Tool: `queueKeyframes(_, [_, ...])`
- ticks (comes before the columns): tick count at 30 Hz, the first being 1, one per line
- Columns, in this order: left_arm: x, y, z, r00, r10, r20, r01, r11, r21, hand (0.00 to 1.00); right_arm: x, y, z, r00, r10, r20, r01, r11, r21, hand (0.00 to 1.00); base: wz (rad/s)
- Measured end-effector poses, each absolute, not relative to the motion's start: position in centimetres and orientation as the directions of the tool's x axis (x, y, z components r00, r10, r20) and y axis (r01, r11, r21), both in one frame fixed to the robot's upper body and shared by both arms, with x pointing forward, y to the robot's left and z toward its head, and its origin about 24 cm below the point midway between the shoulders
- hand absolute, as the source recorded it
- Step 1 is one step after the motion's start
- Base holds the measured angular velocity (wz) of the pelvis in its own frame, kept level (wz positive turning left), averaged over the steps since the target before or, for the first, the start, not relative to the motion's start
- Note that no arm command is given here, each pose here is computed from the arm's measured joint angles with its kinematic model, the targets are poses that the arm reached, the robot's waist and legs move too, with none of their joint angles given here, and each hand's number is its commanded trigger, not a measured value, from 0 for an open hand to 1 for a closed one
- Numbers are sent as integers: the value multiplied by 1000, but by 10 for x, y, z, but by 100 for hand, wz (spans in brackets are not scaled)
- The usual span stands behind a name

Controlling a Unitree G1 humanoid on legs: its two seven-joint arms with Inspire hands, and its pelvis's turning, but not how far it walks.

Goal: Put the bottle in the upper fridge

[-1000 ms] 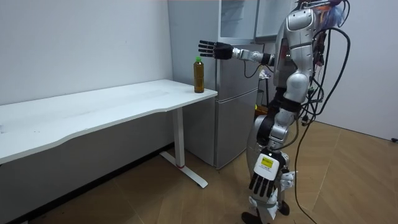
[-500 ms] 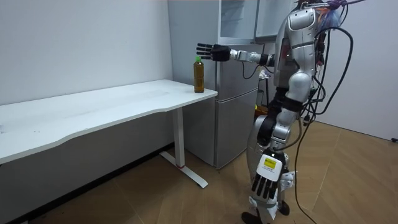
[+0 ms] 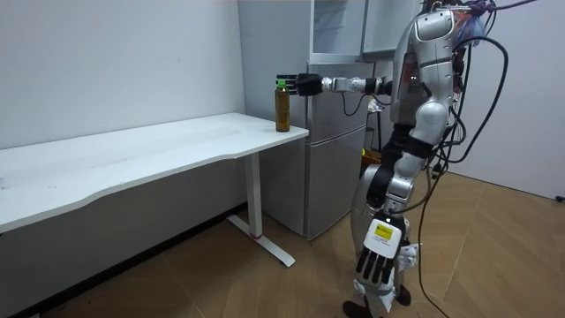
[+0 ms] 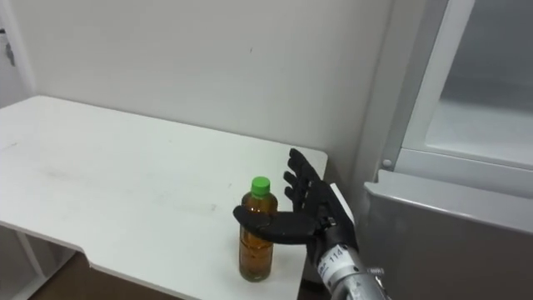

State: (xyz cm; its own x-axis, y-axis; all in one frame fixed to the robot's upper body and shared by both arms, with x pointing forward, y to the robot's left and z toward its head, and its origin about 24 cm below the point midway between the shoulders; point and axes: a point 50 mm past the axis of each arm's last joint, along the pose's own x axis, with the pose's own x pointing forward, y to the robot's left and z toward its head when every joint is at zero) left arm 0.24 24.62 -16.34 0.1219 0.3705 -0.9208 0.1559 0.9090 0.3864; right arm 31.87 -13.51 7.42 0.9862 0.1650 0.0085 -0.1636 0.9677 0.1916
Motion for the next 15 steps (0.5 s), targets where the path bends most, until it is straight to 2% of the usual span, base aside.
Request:
queueKeyframes(10, [-7, 246, -163, 89, 353, -931, 162, 918, 363, 0, 319, -136, 71, 989, 150, -10, -145, 970, 195, 0, 0])
queueKeyframes(15, [-6, 246, -164, 84, 339, -937, 164, 923, 348, 0, 324, -140, 60, 990, 122, -70, -109, 980, 167, 0, 0])
